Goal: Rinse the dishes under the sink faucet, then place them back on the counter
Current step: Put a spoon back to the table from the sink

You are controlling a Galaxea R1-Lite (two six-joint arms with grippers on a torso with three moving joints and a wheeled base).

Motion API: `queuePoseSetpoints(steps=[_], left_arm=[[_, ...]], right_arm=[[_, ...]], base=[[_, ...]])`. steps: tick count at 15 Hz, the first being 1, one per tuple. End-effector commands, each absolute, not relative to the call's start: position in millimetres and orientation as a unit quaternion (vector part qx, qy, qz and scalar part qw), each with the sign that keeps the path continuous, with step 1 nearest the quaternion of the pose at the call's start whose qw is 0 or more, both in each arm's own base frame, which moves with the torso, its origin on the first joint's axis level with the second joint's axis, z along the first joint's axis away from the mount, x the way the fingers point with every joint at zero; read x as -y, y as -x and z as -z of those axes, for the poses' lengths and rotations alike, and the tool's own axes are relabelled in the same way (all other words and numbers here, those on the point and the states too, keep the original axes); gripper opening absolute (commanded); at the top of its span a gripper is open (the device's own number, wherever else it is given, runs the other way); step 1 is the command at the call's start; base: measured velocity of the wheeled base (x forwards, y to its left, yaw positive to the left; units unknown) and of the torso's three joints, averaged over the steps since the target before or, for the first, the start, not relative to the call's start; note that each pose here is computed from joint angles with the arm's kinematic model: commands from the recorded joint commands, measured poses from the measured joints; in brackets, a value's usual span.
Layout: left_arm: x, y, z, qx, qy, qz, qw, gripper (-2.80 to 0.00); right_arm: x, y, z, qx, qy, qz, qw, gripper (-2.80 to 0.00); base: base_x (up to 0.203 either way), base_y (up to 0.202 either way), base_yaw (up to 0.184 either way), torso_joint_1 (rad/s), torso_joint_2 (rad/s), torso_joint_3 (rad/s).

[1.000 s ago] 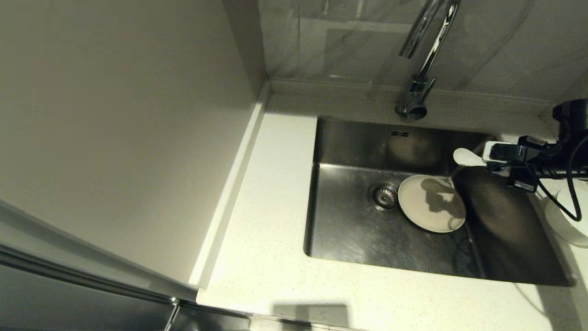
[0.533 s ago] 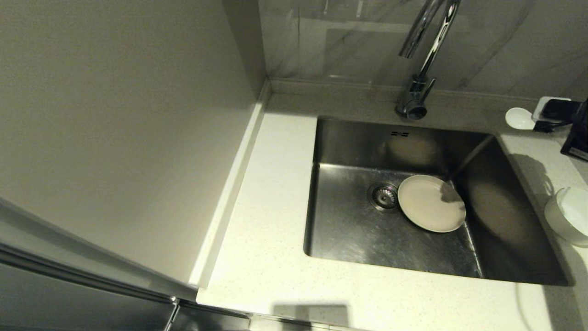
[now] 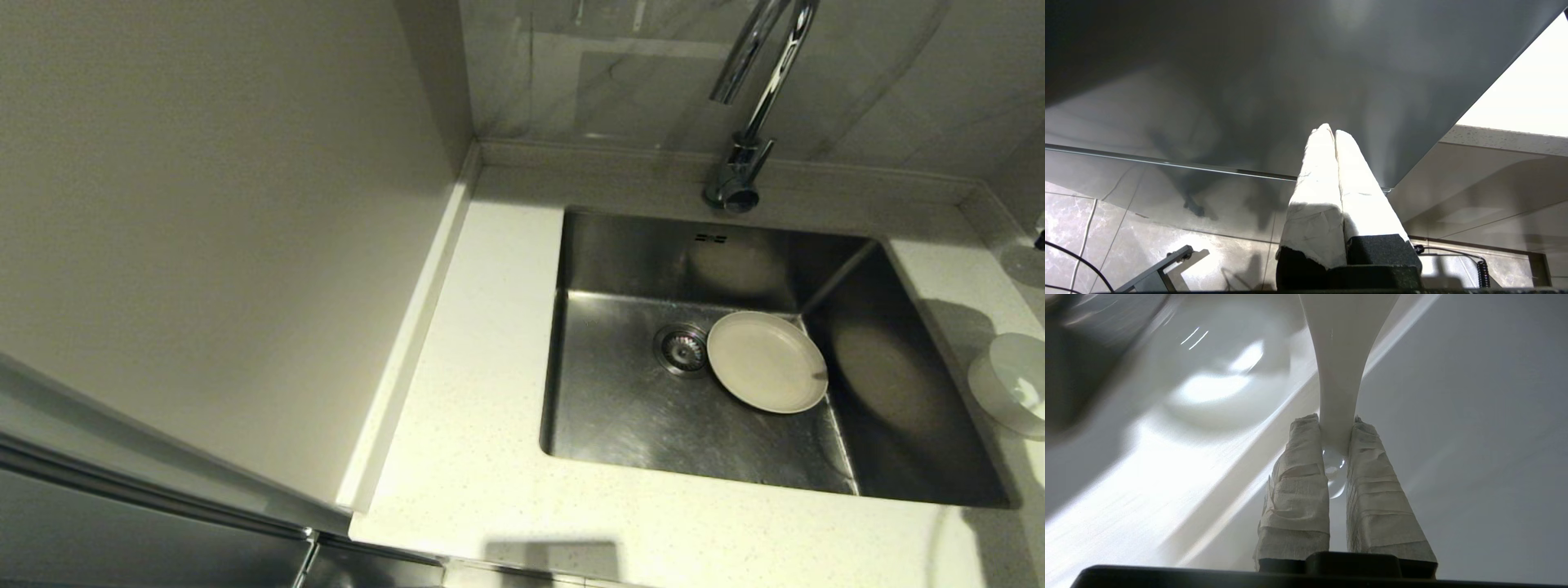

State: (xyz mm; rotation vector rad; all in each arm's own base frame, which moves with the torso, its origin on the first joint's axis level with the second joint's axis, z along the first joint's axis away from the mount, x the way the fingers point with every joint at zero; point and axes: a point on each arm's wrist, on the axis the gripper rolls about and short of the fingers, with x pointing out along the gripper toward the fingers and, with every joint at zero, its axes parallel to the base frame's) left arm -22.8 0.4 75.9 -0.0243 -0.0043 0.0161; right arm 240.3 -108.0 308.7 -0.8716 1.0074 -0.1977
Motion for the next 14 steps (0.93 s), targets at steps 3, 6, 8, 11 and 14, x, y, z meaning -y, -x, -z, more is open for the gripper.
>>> queuePoseSetpoints(steps=[3,6,8,11,14], left_arm=[[-0.4,23.0,-75.9,0.004,0.012,-0.008,1.0,-2.8],[-0.4,23.0,-75.9,0.004,0.012,-0.008,1.0,-2.8],[-0.4,23.0,-75.9,0.004,0.012,-0.008,1.0,-2.8],[-0.4,23.0,-75.9,0.004,0.012,-0.008,1.0,-2.8],[-0.4,23.0,-75.9,0.004,0.012,-0.008,1.0,-2.8]], right_arm=[[115.2,-213.3,-293.9,-0.559,0.319,0.107,0.758,-2.8],[130.9,-208.1,-282.2,-0.59,0.295,0.126,0.741,-2.8],[133.2,-208.6,-271.9,-0.606,0.288,0.116,0.733,-2.8],[138.1,-216.8,-259.2,-0.624,0.282,0.104,0.721,-2.8],[144.6,-227.4,-250.0,-0.627,0.283,0.105,0.718,-2.8]], base=[[0.0,0.0,0.0,0.0,0.0,0.0],[0.0,0.0,0.0,0.0,0.0,0.0],[0.0,0.0,0.0,0.0,0.0,0.0],[0.0,0.0,0.0,0.0,0.0,0.0],[0.0,0.0,0.0,0.0,0.0,0.0]])
